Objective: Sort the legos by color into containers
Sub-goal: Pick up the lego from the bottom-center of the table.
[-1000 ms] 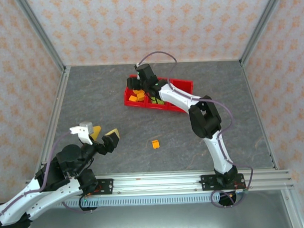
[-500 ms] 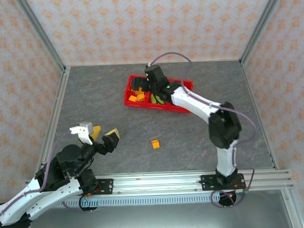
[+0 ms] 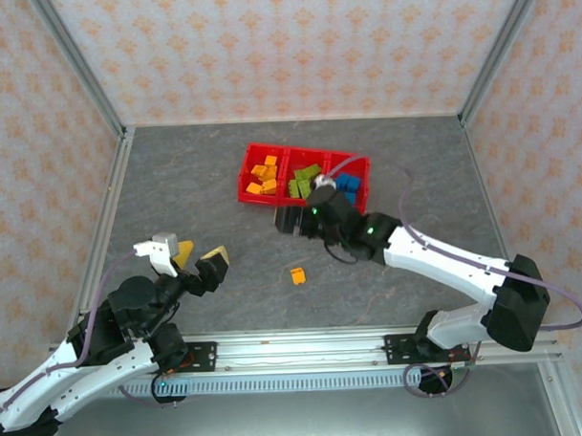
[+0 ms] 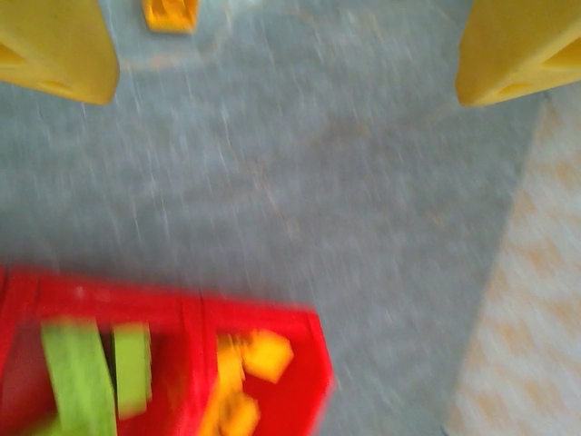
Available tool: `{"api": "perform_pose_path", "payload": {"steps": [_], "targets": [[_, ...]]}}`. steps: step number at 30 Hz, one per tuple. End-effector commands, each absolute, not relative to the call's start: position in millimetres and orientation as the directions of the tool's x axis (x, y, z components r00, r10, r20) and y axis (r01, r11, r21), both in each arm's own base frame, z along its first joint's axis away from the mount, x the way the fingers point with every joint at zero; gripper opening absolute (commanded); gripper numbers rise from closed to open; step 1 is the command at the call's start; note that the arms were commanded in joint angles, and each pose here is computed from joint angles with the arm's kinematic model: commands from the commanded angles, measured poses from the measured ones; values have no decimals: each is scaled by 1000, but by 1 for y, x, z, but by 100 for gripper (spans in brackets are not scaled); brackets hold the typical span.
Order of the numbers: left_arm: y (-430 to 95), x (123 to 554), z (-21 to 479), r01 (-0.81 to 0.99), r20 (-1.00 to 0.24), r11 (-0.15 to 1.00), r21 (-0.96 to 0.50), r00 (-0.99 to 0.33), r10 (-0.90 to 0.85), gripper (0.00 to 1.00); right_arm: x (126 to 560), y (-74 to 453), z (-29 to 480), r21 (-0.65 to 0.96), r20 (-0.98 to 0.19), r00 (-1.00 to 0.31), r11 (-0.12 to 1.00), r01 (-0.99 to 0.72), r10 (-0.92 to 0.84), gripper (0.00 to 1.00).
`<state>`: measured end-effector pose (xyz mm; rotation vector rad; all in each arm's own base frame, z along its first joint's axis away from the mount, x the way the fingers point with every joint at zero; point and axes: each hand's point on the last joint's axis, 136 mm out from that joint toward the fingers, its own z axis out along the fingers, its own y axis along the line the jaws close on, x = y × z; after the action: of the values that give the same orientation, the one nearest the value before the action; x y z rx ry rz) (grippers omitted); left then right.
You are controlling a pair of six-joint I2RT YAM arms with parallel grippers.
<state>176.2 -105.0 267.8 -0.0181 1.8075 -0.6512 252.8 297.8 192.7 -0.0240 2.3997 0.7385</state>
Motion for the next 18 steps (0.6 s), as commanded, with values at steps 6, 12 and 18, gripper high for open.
{"api": "perform_pose_path", "payload": {"steps": [6, 12, 18], "targets": [[-103, 177, 269, 307, -883, 846, -436, -327, -336, 99, 196, 273, 115, 395, -436, -889, 917, -52, 138, 91], [-104, 177, 269, 311, -883, 844, -436, -328, -336, 99, 188, 287, 80, 317, -408, -910, 946, -63, 76, 91], [-103, 176, 271, 314, -882, 840, -442, -322, -344, 99, 193, 295, 60, 238, -399, -917, 968, -84, 19, 85]]}}
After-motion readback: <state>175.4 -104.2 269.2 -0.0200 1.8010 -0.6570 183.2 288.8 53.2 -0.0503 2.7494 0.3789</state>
